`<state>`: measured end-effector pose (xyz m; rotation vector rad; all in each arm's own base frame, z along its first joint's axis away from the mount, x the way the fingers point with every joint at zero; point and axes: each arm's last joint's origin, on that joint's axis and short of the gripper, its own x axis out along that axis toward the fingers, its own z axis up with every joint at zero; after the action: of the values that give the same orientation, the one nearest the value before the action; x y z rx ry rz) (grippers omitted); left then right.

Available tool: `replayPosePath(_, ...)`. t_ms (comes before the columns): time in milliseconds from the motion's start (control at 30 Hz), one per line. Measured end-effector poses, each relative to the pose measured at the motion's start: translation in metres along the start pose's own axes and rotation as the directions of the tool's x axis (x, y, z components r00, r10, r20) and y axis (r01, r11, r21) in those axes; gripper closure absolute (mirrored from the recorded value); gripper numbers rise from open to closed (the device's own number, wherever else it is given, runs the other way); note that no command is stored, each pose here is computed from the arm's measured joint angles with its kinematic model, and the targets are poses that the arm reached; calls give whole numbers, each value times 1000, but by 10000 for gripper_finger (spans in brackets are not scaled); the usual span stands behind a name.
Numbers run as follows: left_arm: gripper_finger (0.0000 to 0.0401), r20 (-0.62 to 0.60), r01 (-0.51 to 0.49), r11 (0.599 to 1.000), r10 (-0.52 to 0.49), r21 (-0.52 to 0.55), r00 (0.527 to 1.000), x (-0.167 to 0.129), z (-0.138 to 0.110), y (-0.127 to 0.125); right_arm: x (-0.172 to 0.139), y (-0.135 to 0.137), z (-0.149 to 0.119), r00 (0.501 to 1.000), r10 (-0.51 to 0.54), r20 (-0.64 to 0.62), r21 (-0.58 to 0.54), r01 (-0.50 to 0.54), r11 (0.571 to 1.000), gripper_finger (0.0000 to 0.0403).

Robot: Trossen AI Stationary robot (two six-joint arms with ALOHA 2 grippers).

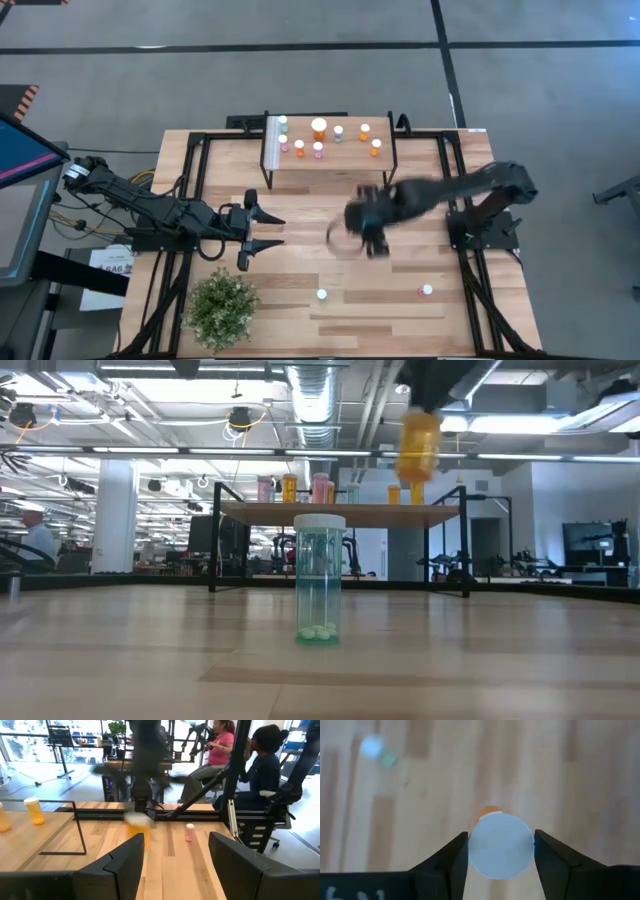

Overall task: Pick and place medicine bottles onto shelf by color
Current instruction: Put the large orange pill bottle on the shelf

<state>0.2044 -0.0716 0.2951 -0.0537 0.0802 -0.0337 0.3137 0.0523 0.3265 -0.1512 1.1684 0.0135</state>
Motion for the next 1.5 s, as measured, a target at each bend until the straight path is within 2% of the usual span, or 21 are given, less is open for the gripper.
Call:
replayPosePath(133, 191, 1, 0, 1000, 0, 4, 1000, 0, 0, 0, -40, -62, -5, 984, -88, 157, 112, 71, 991, 199)
replayPosePath(267, 191, 4, 0, 1000, 0, 5, 1000, 0, 0, 0, -55, -115, -11, 964, -130, 233, 195, 84, 977, 195)
replayPosePath(367, 191, 6, -1, 1000, 1, 9, 1000, 0, 1, 0, -52, -142, -10, 963, -116, 245, 216, 62, 974, 195)
replayPosePath(500, 191, 6, -6, 1000, 6, 10, 1000, 0, 0, 0, -31, -168, -1, 974, -110, 196, 217, 66, 974, 198)
replayPosePath(800, 191, -5, -8, 1000, 8, 14, 1000, 0, -1, 0, -2, -206, 22, 993, -86, 83, 218, 66, 974, 197)
replayPosePath(1100, 191, -7, -7, 1000, 7, 15, 1000, 0, -1, 0, 20, -229, 23, 998, -60, -4, 262, 59, 963, 188)
replayPosePath(1333, 191, -8, -1, 1000, 1, 15, 1000, 0, -1, 0, 19, -234, 21, 997, -73, 5, 274, 69, 959, 170)
replayPosePath(1500, 191, -8, -1, 1000, 1, 22, 1000, 0, -1, 0, 5, -231, 20, 995, -90, 32, 271, 78, 959, 153)
